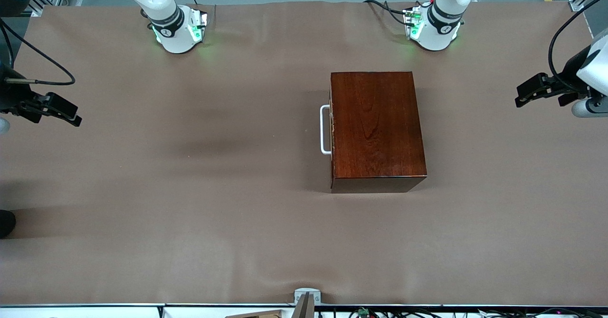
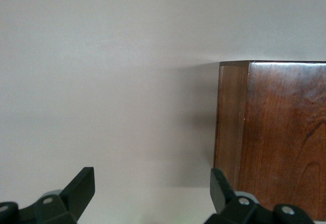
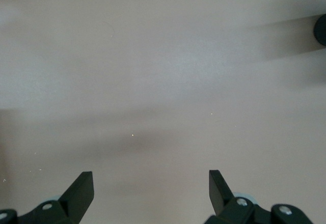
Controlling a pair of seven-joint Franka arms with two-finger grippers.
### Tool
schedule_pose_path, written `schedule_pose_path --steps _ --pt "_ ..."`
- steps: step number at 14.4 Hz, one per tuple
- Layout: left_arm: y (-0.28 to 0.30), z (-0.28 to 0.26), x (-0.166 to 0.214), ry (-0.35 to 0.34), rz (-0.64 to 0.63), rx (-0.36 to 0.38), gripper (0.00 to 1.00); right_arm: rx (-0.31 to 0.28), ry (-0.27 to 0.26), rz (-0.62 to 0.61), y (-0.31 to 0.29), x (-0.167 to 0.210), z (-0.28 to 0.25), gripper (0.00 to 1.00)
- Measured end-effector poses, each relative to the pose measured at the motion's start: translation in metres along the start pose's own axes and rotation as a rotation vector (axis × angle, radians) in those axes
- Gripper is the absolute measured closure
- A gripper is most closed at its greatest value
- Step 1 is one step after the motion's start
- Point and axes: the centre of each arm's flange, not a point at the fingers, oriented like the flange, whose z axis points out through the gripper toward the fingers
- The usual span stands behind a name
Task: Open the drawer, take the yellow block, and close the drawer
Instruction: 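Reach the left gripper to the white drawer handle of the wooden box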
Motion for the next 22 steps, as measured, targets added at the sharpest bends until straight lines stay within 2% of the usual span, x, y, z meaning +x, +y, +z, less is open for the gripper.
schedule_pose_path --steps 15,18,22 --pt "0.007 0.000 0.000 0.000 0.012 0.000 0.00 0.000 0.000 0.000 0.000 0.000 0.000 0.00" --pt "0.043 -0.001 -0.003 0.008 0.025 -0.001 0.00 0.000 0.000 0.000 0.000 0.000 0.000 0.00" --pt "0.137 0.004 -0.017 0.002 -0.002 -0.006 0.00 0.000 0.000 0.000 0.000 0.000 0.000 0.00"
